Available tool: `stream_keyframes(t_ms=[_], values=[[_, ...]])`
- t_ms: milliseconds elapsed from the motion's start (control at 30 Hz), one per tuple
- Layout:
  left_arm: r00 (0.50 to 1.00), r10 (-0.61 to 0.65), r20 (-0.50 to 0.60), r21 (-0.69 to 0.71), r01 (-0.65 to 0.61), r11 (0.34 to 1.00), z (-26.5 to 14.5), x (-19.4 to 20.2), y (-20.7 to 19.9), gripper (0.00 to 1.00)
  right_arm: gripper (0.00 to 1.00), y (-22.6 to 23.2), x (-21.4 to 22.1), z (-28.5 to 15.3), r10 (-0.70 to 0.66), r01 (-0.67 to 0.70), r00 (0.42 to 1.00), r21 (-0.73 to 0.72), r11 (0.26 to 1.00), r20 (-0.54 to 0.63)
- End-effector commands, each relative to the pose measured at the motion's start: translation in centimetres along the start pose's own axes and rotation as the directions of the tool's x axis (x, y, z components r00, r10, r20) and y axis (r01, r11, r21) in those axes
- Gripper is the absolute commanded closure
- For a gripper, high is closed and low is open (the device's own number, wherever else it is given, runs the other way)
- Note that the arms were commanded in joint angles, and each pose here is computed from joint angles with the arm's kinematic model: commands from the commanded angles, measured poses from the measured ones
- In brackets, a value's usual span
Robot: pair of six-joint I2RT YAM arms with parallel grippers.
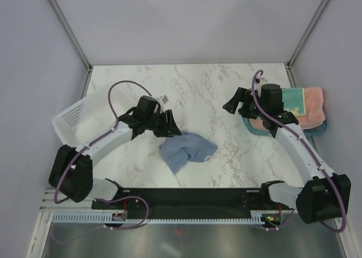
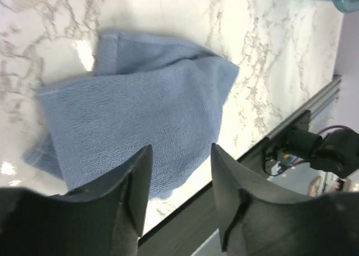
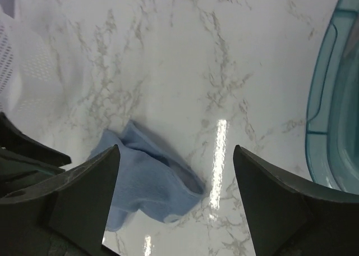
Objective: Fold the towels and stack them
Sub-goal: Move the towel to the center of the board
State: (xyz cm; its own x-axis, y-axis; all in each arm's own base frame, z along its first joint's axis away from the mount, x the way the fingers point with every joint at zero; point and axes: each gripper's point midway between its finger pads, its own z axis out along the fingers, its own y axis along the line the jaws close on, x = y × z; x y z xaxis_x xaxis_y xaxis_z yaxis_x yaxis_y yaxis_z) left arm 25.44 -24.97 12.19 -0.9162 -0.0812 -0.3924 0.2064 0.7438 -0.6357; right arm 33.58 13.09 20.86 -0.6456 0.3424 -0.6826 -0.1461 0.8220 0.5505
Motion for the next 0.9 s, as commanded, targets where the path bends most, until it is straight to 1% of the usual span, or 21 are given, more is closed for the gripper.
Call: stream_keyframes(t_ms=[0,33,67,100,133,167,200,233,267,300,333,367,467,500,567,600,633,767,833,867], values=[[0.992,0.067,0.109,-0.110,-0.055,0.992,-2.0,-3.8,-0.2,0.42,0.11,-2.1,2.5,0.8,-0.060,0.068,0.996,0.126,0.990,-0.064],[0.985,0.109,0.137,-0.142,-0.089,0.986,-3.0,-4.7,-0.3,0.33,0.11,-2.7,3.0,1.3,-0.080,0.092,0.994,0.181,0.979,-0.074],[0.979,0.127,0.161,-0.215,-0.091,0.972,-3.6,-5.3,0.7,0.30,0.12,-2.2,3.8,1.5,-0.102,0.121,0.989,0.187,0.975,-0.105],[0.976,0.139,0.169,-0.252,-0.094,0.963,-4.2,-5.5,1.2,0.29,0.16,-1.6,4.5,1.9,-0.123,0.145,0.985,0.189,0.971,-0.124],[0.974,0.152,0.168,-0.284,-0.100,0.954,-5.0,-5.3,1.6,0.28,0.18,-0.2,6.5,2.5,-0.156,0.183,0.973,0.161,0.970,-0.170],[0.972,0.159,0.175,-0.295,-0.102,0.950,-5.4,-5.3,1.7,0.28,0.21,0.1,7.7,2.8,-0.155,0.184,0.971,0.157,0.970,-0.183],[0.973,0.159,0.170,-0.289,-0.105,0.952,-5.6,-4.8,1.7,0.28,0.36,0.6,8.7,3.0,-0.155,0.184,0.968,0.141,0.973,-0.197],[0.976,0.141,0.167,-0.274,-0.091,0.958,-5.6,-4.3,1.7,0.29,0.45,1.4,10.1,3.2,-0.165,0.191,0.962,0.108,0.976,-0.216],[0.983,0.120,0.136,-0.231,-0.087,0.969,-5.4,-2.7,1.5,0.30,0.50,1.7,11.7,3.6,-0.157,0.180,0.959,0.077,0.981,-0.236],[0.987,0.109,0.119,-0.206,-0.083,0.975,-5.2,-1.9,1.5,0.31,0.54,1.9,12.7,3.7,-0.168,0.188,0.953,0.059,0.980,-0.254],[0.990,0.094,0.106,-0.185,-0.073,0.980,-5.0,-1.0,1.3,0.32,0.54,2.5,13.9,3.6,-0.200,0.215,0.940,0.026,0.976,-0.276],[0.993,0.092,0.080,-0.158,-0.079,0.984,-4.6,0.5,1.3,0.33,0.54,2.0,15.2,3.8,-0.216,0.233,0.930,0.020,0.972,-0.297],[0.996,0.076,0.048,-0.151,-0.068,0.986,-4.1,2.5,1.9,0.33,0.46,0.4,17.3,4.2,-0.212,0.244,0.911,0.049,0.968,-0.354],[0.997,0.071,0.042,-0.144,-0.064,0.988,-4.1,2.9,1.8,0.33,0.42,0.6,18.0,4.2,-0.218,0.244,0.900,0.020,0.970,-0.377],[0.998,0.052,0.017,-0.137,-0.049,0.989,-3.9,4.2,2.2,0.36,0.38,1.6,18.5,4.0,-0.241,0.241,0.885,-0.051,0.969,-0.398],[0.998,0.052,0.029,-0.132,-0.047,0.990,-4.1,4.4,2.1,0.37,0.39,2.0,18.8,3.7,-0.248,0.237,0.880,-0.077,0.968,-0.405],[0.999,0.036,0.024,-0.141,-0.032,0.989,-4.1,5.1,2.6,0.37,0.40,2.4,18.4,3.4,-0.248,0.235,0.889,-0.082,0.969,-0.384],[0.997,0.032,0.074,-0.203,-0.016,0.979,-4.5,5.6,4.0,0.37,0.51,1.6,18.1,2.4,-0.237,0.255,0.890,-0.006,0.967,-0.389],[0.997,0.006,0.076,-0.215,0.011,0.977,-4.3,5.8,4.4,0.39,0.52,2.5,18.2,1.7,-0.252,0.267,0.895,-0.011,0.964,-0.369],[0.998,-0.004,0.062,-0.199,0.016,0.980,-4.2,6.2,4.2,0.39,0.52,2.5,18.3,1.6,-0.242,0.260,0.900,0.000,0.966,-0.361]])
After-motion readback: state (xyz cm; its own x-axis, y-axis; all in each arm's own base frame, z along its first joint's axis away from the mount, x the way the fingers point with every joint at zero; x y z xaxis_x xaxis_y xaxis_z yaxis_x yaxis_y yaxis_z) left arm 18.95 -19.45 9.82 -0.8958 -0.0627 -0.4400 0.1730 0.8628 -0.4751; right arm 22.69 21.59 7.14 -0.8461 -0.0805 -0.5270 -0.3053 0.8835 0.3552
